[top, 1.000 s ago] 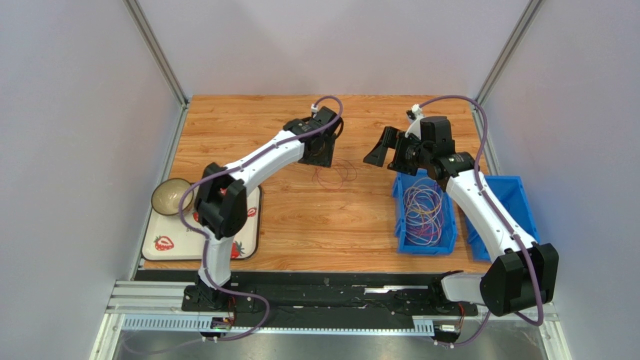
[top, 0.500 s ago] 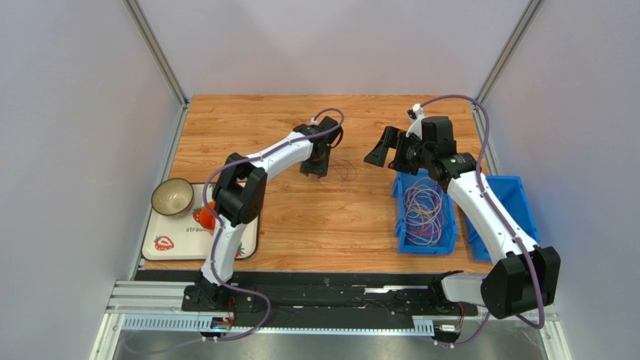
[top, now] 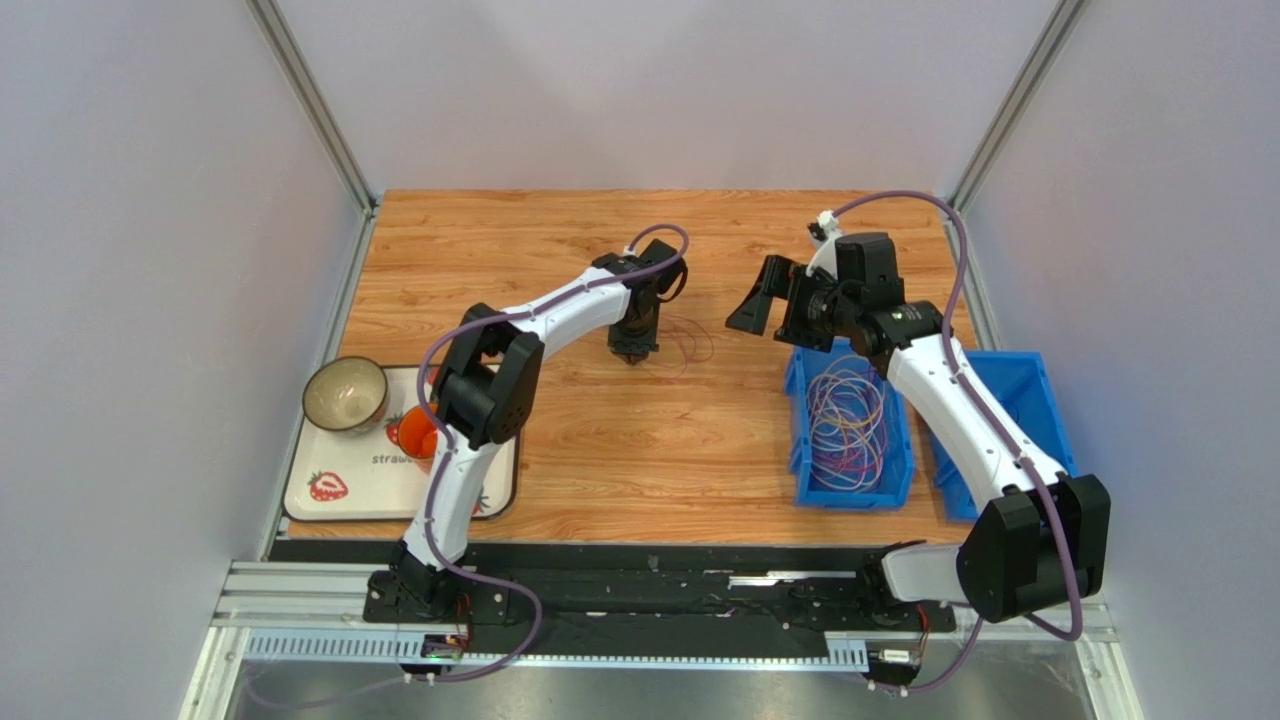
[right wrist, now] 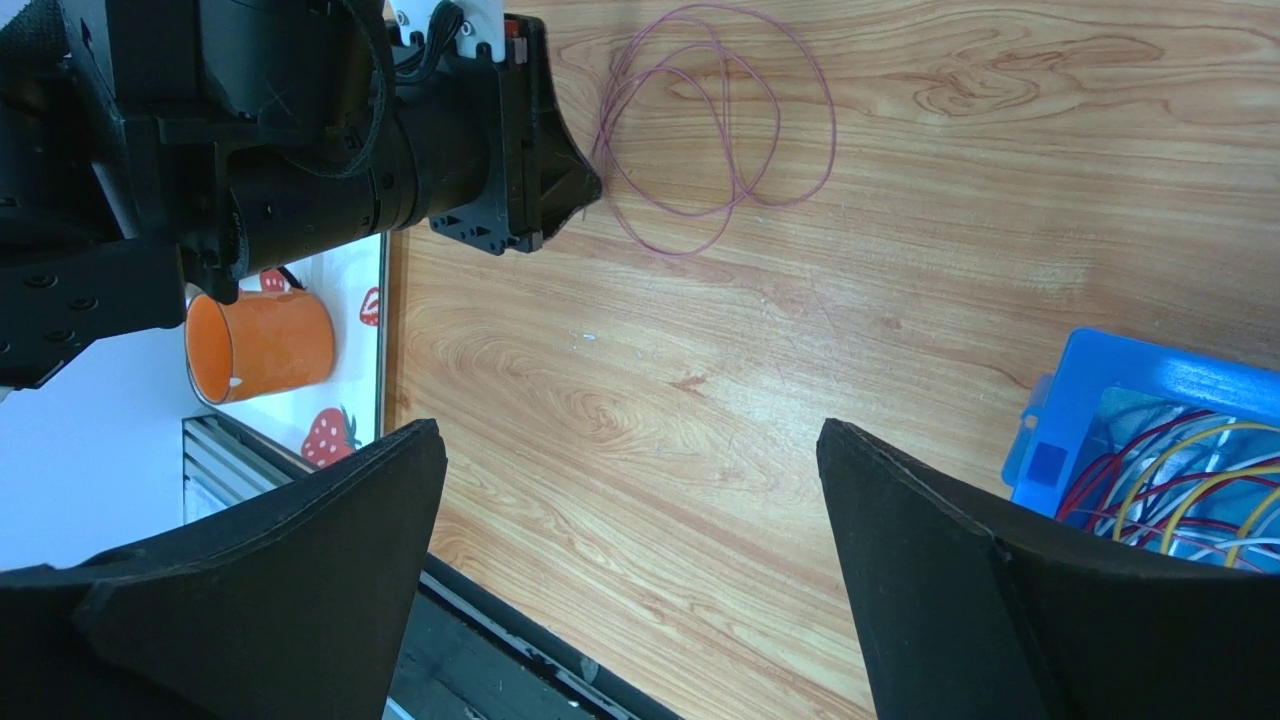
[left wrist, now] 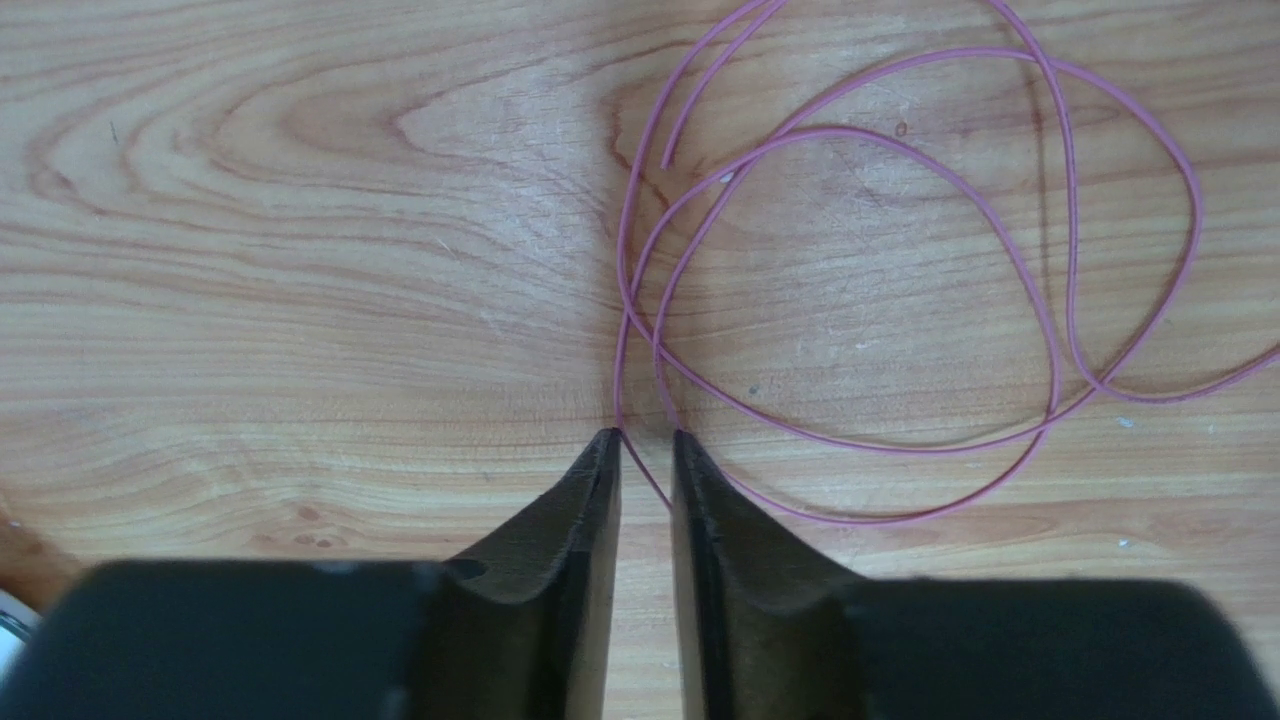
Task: Untangle the cables
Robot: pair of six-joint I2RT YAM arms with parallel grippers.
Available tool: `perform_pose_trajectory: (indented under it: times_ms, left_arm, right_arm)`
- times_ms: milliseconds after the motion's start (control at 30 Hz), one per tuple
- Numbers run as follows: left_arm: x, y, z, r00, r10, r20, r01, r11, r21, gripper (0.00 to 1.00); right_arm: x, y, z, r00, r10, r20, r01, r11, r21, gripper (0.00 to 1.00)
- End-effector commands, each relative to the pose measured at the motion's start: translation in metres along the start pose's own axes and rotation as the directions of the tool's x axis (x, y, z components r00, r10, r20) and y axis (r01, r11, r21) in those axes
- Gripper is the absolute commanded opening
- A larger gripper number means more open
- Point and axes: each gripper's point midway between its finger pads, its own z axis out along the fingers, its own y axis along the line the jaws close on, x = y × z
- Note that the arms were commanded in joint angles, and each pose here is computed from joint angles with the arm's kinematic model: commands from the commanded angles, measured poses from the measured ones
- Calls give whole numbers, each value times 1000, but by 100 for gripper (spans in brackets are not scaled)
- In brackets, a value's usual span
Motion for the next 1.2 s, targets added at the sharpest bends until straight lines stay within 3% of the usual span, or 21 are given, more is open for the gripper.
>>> perform_pose_trajectory:
  times_ms: [0,67,367,567,667,967,1167]
  left_arm:
    - [-5,1,2,1000,-30,0,30,1000,-5,9]
    - [-3,2,1,1000,-26,-3,26,1000,-8,0]
    - [-11,0,-20,999,-20,45,19,999,33,0]
    - [-29,-12,-77,989,4,150,-27,988,150,0]
    - [-38,-20,-126,966,28,258,-85,973,215,0]
    - [-36,-33,-223,899,68,433,-213,931,297,0]
    - [-24,-11,-230,909,69,412,-178,956,233,0]
  right_arm:
    - [-16,7,1,998,-34,47,35,999,-19,99]
    - [-16,6,2,998,-33,46,34,999,-18,99]
    - [-15,9,3,999,-29,42,31,999,-28,99]
    - [-18,10,1,999,-16,52,17,999,-28,100]
    - [-17,10,3,999,0,46,1,999,-39,99]
    - [-8,17,9,999,43,9,-43,997,-67,99]
    - [1,15,27,998,-57,6,57,998,25,99]
